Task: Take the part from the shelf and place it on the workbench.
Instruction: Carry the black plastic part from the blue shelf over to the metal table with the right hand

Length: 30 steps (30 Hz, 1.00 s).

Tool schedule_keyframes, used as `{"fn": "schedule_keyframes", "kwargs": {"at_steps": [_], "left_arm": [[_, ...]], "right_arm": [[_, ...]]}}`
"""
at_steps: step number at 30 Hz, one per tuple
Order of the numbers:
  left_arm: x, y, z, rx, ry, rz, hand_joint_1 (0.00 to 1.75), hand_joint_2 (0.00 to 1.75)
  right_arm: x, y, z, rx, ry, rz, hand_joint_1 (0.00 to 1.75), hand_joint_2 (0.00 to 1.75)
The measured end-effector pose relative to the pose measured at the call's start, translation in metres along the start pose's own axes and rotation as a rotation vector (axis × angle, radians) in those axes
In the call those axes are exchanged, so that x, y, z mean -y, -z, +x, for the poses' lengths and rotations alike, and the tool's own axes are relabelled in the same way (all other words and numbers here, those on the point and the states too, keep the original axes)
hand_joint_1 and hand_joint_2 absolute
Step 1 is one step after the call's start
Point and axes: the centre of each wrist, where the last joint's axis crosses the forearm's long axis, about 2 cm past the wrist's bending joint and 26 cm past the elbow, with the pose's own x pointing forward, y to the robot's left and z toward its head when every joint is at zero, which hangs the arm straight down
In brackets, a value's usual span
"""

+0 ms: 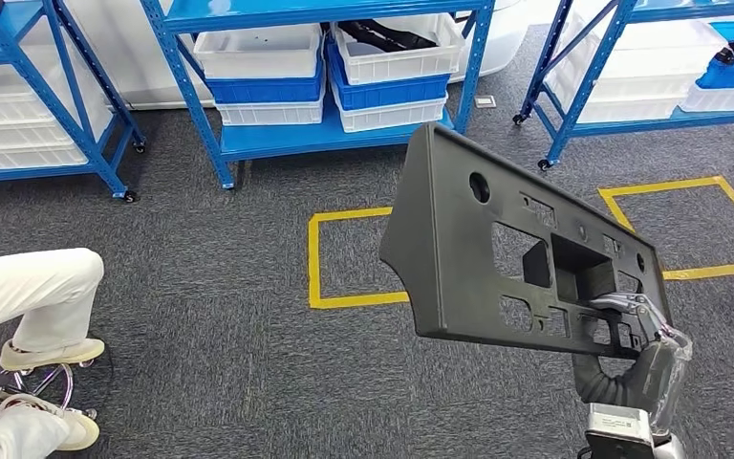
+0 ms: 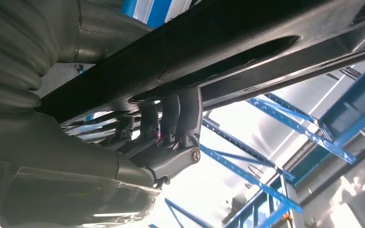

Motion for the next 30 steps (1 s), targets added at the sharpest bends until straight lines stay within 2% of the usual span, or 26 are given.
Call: {"fn": "schedule_keyframes", "kwargs": {"at_steps": [30], "left_arm": [[-0.0011, 0.0018, -0.0001, -0.015, -0.035, 0.049, 0.0, 1.75]], "right_arm": [[0.0017, -0.0054, -0.0007, -0.057, 0.051, -0.029, 1.75, 1.75]]}}
